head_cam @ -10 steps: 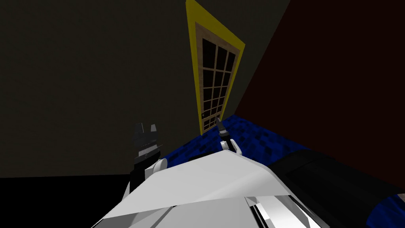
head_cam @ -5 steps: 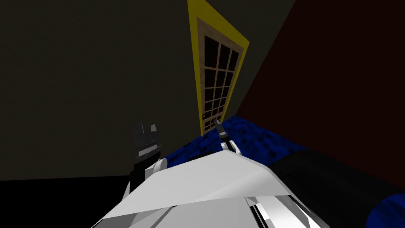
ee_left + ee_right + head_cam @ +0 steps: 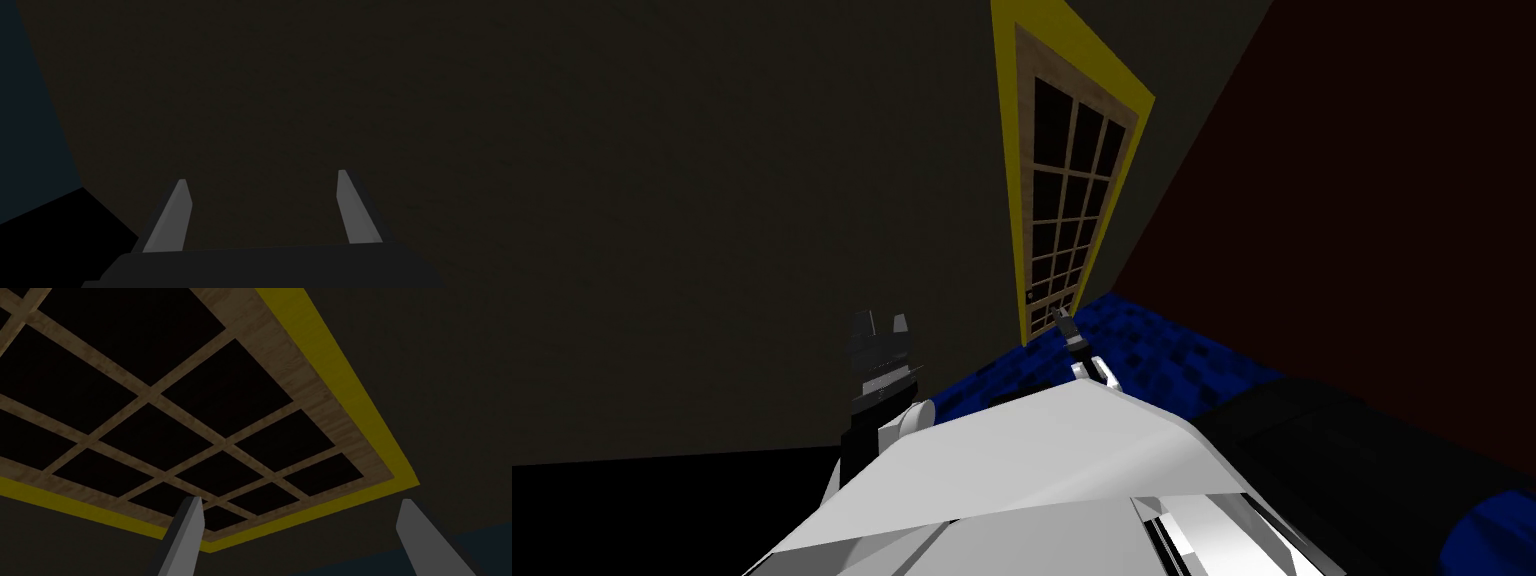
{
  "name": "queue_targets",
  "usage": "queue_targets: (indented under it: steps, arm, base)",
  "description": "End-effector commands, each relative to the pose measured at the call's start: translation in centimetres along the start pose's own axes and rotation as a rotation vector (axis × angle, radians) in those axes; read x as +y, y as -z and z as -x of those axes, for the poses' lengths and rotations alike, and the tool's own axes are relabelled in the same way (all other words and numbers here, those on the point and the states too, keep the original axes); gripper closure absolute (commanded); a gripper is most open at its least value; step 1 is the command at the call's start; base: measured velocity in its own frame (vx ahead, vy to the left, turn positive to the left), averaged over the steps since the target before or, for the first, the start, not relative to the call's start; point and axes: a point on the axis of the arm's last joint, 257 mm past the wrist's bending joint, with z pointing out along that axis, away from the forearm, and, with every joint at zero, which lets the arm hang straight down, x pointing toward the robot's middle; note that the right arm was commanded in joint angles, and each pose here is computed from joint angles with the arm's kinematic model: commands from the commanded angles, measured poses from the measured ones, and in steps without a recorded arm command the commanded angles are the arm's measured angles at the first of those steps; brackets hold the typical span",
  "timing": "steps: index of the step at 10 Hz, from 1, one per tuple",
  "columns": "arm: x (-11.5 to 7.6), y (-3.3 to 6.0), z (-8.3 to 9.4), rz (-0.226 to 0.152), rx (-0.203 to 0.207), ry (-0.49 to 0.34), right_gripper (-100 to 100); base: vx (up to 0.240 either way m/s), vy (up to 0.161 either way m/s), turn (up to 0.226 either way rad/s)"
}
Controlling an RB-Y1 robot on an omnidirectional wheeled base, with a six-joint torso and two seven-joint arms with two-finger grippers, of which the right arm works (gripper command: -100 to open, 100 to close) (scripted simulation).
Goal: Pull the door open
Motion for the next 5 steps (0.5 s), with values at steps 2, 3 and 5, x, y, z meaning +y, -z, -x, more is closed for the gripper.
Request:
queue_targets:
  steps: [2,3,5]
  arm:
    - [-1.7,0.91,-1.8,-0.016,0.044,0.074,-100]
    - [-2.2,1.24,-2.4,-0.02,0.06,0.102,-100]
    - [-3.2,1.91,-3.4,-0.034,0.085,0.126,-100]
  base:
    - [0.096,-0.008,0.044]
    - [0.098,-0.004,0.053]
    - [0.058,-0.004,0.015]
